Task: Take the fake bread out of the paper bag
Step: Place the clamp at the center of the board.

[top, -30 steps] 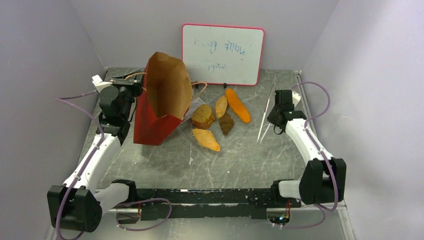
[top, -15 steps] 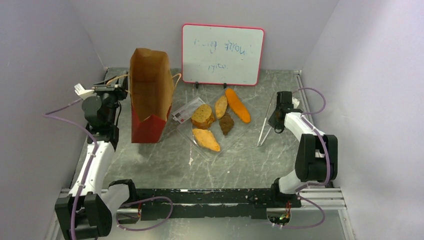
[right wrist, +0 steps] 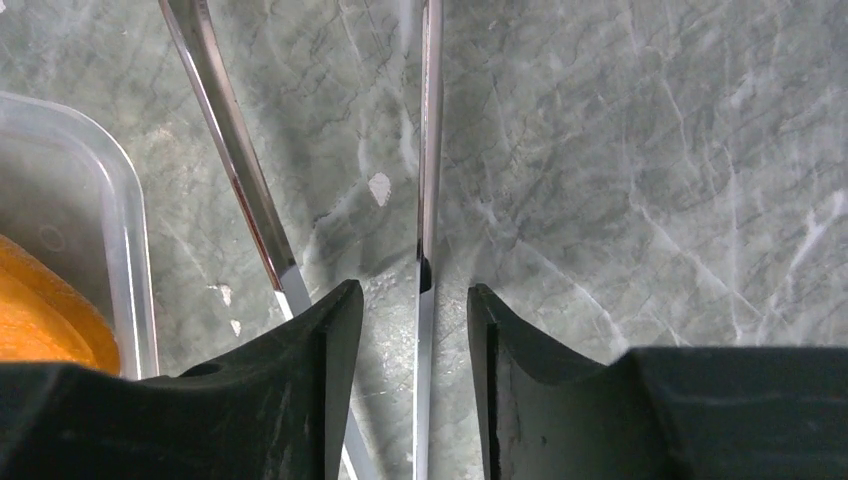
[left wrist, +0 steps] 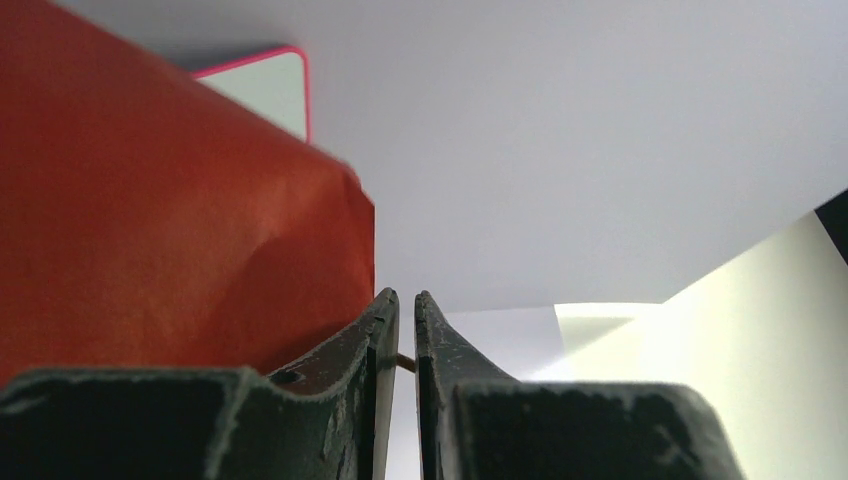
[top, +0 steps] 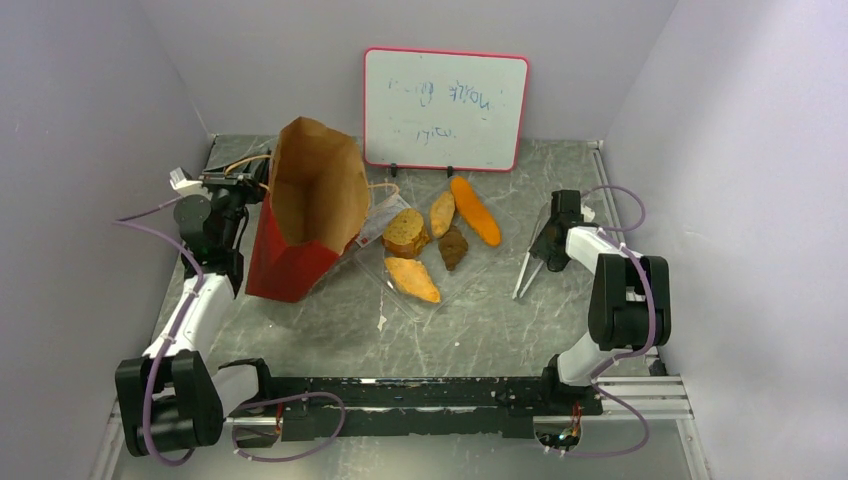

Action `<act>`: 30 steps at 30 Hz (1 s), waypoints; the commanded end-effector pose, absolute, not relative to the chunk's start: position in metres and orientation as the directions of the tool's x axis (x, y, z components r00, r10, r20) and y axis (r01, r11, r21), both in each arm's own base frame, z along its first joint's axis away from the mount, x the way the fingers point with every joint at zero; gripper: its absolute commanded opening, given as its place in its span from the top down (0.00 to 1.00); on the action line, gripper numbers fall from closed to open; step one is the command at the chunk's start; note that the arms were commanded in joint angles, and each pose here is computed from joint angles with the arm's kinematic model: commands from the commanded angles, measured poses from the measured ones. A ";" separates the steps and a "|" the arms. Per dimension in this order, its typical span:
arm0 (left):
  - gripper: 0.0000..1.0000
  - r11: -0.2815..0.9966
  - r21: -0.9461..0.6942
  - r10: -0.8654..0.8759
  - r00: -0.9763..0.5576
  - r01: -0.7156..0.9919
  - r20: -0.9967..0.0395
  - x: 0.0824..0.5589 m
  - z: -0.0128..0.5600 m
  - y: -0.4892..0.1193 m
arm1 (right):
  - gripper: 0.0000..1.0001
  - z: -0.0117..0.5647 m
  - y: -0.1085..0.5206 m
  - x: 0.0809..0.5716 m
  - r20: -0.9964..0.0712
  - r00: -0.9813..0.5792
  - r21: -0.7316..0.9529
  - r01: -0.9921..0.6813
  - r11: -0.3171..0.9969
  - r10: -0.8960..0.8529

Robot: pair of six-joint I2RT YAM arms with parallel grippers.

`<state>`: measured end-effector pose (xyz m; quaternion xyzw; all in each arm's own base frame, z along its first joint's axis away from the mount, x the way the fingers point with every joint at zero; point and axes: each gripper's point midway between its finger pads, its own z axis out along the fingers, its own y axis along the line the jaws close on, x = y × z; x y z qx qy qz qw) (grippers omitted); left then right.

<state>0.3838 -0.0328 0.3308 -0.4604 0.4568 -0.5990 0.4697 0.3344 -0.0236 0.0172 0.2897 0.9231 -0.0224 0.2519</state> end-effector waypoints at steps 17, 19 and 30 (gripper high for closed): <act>0.93 -0.159 -0.926 -0.972 -0.219 0.341 0.086 0.359 0.408 -0.042 | 0.47 0.146 0.000 0.369 -0.741 -0.525 0.205 0.415 0.886 0.418; 0.93 -0.146 -0.931 -0.973 -0.217 0.334 0.074 0.360 0.408 -0.043 | 0.47 0.174 0.029 0.376 -0.772 -0.518 0.203 0.348 0.915 0.369; 0.93 -0.152 -0.933 -0.969 -0.236 0.325 0.076 0.356 0.397 -0.047 | 0.48 0.249 0.209 0.358 -0.787 -0.544 0.371 -0.041 0.928 0.290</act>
